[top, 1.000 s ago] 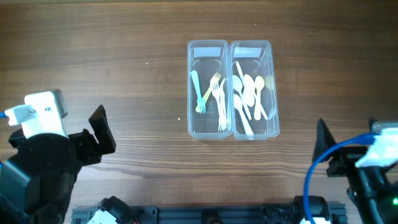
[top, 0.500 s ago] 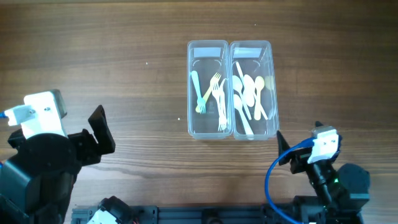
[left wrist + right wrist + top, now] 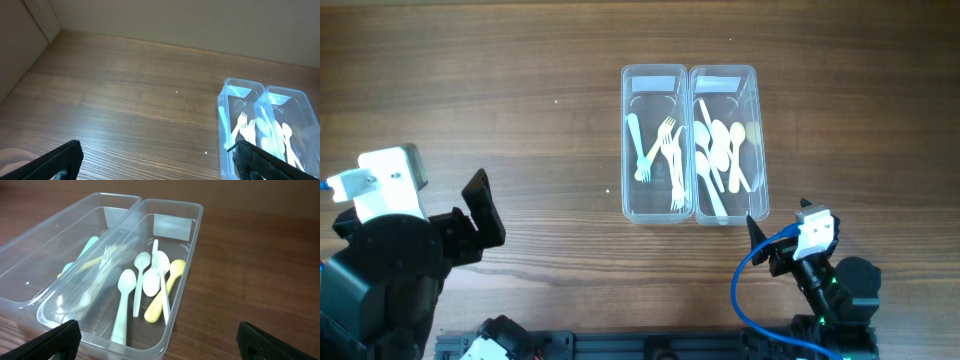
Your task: Pack container
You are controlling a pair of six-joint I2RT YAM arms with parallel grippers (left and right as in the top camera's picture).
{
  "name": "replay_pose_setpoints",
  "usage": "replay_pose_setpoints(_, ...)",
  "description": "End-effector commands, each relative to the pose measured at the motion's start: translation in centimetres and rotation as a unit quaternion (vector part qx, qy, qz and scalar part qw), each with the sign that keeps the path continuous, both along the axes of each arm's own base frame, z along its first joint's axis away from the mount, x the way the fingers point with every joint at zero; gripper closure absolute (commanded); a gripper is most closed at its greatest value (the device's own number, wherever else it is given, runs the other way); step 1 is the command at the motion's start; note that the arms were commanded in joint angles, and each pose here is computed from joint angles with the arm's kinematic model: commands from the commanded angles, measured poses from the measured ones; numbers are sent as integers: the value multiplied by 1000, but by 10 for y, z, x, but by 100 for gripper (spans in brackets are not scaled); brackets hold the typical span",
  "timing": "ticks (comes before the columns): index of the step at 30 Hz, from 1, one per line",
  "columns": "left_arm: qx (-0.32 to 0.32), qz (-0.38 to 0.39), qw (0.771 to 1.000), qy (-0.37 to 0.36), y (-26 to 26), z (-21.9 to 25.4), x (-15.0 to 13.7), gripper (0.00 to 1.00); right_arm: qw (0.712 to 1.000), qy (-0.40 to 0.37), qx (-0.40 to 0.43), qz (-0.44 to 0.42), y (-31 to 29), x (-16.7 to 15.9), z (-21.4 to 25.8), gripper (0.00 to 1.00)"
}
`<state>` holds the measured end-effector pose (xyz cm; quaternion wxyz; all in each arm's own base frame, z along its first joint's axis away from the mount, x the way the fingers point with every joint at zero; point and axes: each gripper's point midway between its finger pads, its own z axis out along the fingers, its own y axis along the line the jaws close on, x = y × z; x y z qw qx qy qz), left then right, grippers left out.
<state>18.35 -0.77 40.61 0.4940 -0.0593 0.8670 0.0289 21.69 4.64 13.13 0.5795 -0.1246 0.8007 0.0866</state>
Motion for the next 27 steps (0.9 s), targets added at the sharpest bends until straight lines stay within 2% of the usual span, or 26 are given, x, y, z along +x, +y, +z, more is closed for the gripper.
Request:
replay_pose_setpoints(1, -2, 10, 1000, -7, 4, 3, 0, 0, 1000, -11, 9, 5, 3, 0, 5, 0)
replay_pose_setpoints(24, 2, 14, 1000, 1, 7, 0, -2, 0, 1000, -9, 8, 7, 3, 0, 4, 0)
replay_pose_setpoints(27, -37, 17, 999, 16, 3, -5, -2, 0, 1000, -9, 9, 7, 3, 0, 4, 0)
